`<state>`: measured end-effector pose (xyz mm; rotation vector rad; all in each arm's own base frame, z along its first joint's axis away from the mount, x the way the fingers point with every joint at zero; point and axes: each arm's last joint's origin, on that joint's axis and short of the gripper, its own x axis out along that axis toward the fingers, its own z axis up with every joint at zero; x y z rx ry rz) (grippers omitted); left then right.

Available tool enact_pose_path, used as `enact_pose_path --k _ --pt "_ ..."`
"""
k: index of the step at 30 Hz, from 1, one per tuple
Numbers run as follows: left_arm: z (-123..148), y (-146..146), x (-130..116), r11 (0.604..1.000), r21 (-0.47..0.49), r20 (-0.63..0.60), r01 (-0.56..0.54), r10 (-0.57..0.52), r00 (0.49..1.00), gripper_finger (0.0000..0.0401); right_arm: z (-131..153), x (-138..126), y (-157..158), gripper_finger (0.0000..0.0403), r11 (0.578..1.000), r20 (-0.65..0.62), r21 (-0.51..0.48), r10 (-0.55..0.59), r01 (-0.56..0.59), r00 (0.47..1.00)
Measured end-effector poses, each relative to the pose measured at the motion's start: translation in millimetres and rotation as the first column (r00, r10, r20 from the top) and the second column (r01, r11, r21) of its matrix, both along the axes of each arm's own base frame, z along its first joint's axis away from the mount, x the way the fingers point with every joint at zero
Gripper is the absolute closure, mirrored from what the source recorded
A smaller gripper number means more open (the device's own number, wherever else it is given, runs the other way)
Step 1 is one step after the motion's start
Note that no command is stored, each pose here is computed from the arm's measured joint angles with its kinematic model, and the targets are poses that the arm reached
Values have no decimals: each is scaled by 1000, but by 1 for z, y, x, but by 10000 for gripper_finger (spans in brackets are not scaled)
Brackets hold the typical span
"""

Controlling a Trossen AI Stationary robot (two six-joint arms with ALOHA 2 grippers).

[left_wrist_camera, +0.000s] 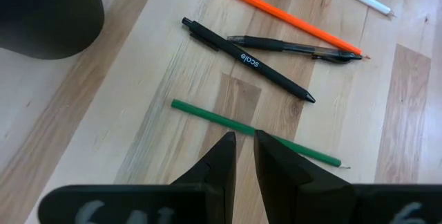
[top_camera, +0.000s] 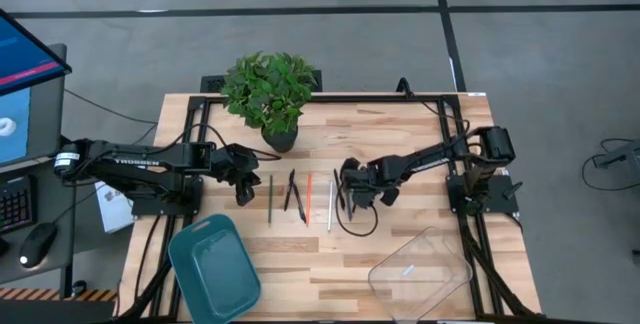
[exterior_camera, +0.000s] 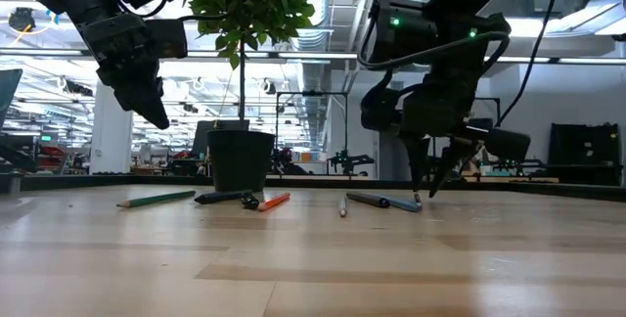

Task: Sort pens & pencils
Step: Put the black pencil into the transparent bin

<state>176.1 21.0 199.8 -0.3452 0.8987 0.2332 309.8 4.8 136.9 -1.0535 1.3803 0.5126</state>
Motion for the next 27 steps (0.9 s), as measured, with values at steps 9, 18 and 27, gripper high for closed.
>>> enact_pose_path --k 9,18,27 --pt "0 0 0 1000 0 0 0 0 1000 358 0 2 -5 290 999 15 29 -13 13 1000" --pt "0 0 0 1000 0 0 0 0 1000 358 0 3 -4 290 998 29 60 -8 6 1000" --pt "0 0 0 1000 0 1 1 -1 1000 358 -18 23 -2 290 999 -113 46 12 -7 994"
